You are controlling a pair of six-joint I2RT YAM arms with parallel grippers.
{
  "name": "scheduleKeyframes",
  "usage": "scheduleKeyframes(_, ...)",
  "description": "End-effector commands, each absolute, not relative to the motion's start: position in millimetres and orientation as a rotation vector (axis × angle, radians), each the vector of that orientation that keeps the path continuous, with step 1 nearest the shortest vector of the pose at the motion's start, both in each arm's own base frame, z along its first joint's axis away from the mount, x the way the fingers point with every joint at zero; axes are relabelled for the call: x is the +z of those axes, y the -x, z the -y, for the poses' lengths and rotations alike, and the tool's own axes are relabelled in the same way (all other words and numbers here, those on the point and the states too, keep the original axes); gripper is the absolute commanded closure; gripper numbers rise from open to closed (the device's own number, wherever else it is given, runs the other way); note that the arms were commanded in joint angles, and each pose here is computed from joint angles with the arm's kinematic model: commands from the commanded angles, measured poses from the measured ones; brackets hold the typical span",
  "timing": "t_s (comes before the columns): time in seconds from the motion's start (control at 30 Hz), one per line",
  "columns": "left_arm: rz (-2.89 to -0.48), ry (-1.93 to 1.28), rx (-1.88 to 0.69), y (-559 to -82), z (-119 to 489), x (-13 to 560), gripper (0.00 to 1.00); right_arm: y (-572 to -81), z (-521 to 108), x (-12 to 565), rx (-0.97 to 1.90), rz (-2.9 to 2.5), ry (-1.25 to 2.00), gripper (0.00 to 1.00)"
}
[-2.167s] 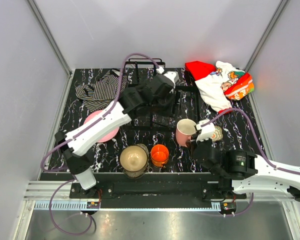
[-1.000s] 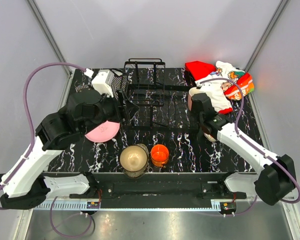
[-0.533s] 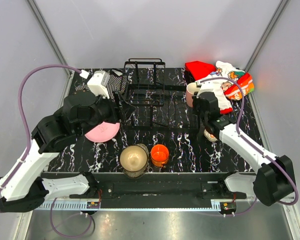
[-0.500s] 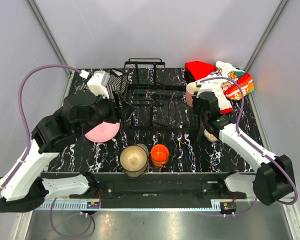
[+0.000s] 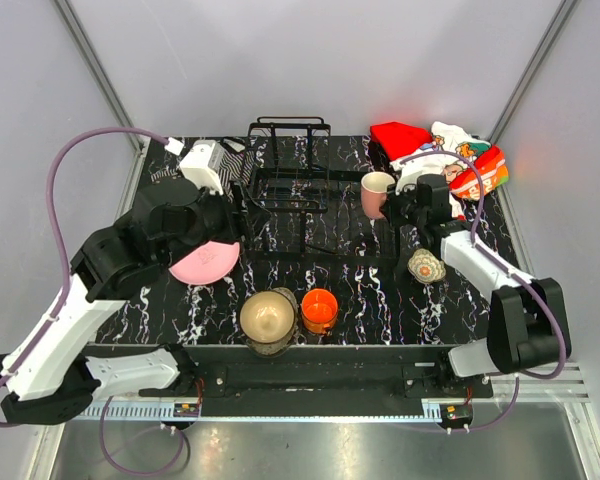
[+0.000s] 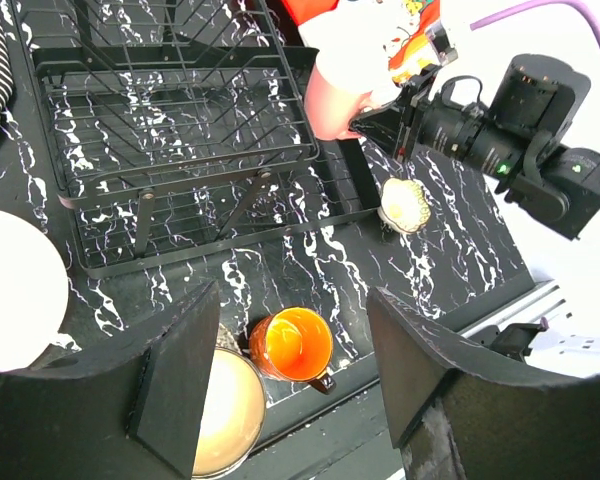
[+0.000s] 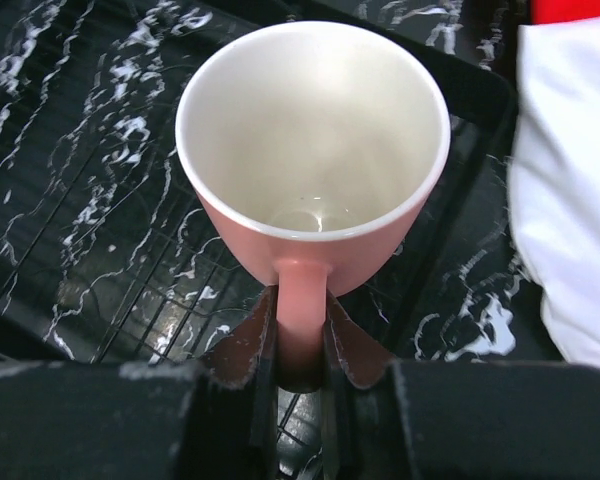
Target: Load the mixed dishes into the dish rack
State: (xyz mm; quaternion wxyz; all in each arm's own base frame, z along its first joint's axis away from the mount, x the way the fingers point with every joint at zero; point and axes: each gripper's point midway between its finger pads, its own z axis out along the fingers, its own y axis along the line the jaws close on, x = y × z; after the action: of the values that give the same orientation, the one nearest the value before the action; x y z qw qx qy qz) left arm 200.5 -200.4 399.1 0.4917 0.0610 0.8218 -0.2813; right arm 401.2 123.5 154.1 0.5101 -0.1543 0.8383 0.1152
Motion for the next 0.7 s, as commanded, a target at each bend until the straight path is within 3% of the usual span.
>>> scheduleKeyframes(0.0, -1.977, -0.187, -0.703, -208.1, 211.0, 398.3, 0.36, -423.9, -158.8, 208.8, 0.453, -1.746, 0.579, 1.00)
scheduleKeyframes(0.2, -1.970, -0.177, -0.672, -215.7, 205.8, 396.4, 0.35, -423.4, -192.2, 201.6, 0.620, -1.634, 0.788, 1.00)
scheduleKeyframes(0.3, -1.947, -0.152, -0.668, -218.6, 200.7, 396.7, 0.27, -424.5, -205.4, 203.8, 0.700, -1.595, 0.848, 1.00)
scheduleKeyframes(0.57, -1.947, -0.087, -0.558, -231.1, 181.0, 385.1, 0.21, -440.9, -219.9, 201.5, 0.773, -1.566, 0.878, 1.00)
scheduleKeyframes(0.67, -1.959, -0.065, -0.518, -235.7, 175.6, 378.0, 0.13, -444.5, -229.4, 200.1, 0.791, -1.568, 0.913, 1.00)
